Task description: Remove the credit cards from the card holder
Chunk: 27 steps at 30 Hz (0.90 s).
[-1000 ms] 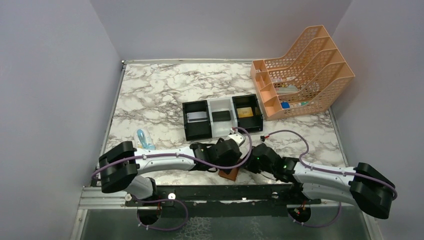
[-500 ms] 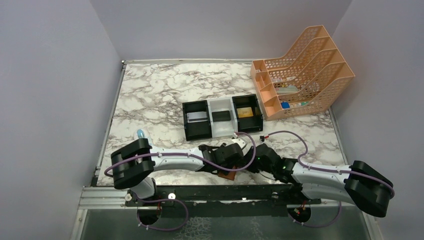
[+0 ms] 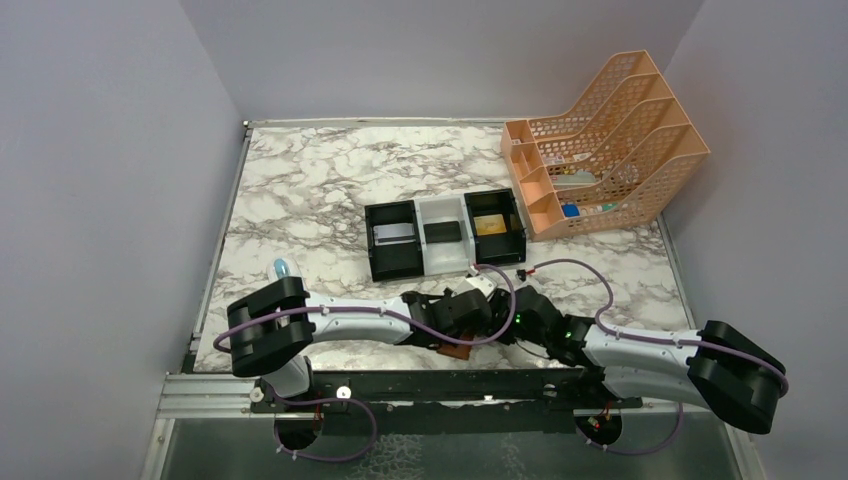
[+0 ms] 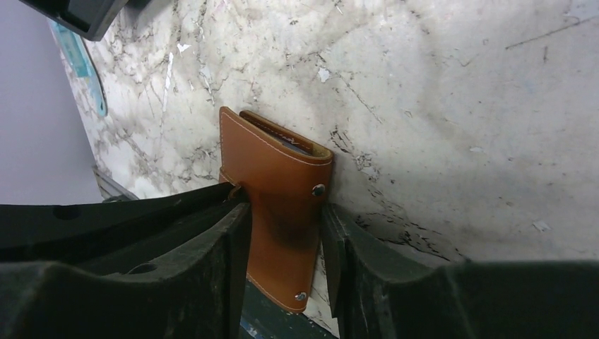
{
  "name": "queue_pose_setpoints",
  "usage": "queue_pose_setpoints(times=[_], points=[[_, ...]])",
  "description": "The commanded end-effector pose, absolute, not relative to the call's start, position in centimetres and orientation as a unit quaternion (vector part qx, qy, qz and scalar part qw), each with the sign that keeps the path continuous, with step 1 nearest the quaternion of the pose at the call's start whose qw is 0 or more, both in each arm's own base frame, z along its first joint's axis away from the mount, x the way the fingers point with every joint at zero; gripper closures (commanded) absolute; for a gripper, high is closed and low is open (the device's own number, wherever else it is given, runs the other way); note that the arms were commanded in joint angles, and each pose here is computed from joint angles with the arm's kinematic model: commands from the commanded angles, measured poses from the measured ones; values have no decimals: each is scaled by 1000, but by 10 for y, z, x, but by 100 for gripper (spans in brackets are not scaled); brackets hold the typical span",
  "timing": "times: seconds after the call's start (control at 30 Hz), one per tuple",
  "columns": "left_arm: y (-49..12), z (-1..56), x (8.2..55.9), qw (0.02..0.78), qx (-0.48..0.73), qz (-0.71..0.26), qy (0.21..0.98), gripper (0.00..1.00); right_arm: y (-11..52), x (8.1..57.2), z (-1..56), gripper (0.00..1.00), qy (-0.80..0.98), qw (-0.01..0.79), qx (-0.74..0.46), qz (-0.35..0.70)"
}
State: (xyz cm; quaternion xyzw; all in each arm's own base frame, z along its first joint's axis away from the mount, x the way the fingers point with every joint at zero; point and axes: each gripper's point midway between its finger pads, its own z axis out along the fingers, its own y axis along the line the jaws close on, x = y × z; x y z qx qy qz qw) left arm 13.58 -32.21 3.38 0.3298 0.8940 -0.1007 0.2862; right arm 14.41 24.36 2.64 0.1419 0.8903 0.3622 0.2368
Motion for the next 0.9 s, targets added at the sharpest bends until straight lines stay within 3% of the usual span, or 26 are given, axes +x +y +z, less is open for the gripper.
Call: queue_pose_setpoints(times=[0.0,0.13,0.17,0.47,0.87], points=[[-304,13,137,280,329,-71,899,94,229,129,-2,59,916,213,111,320],[-308,24,137,294,319,-92,896,95,221,129,-13,68,930,205,116,281],[-303,35,142,314,298,-95,896,88,219,131,-15,71,932,209,117,272],[-264,43,161,356,224,-18,907,60,221,137,-7,71,930,222,109,274],[-253,42,156,341,174,-65,922,45,222,135,-7,71,930,216,109,277]])
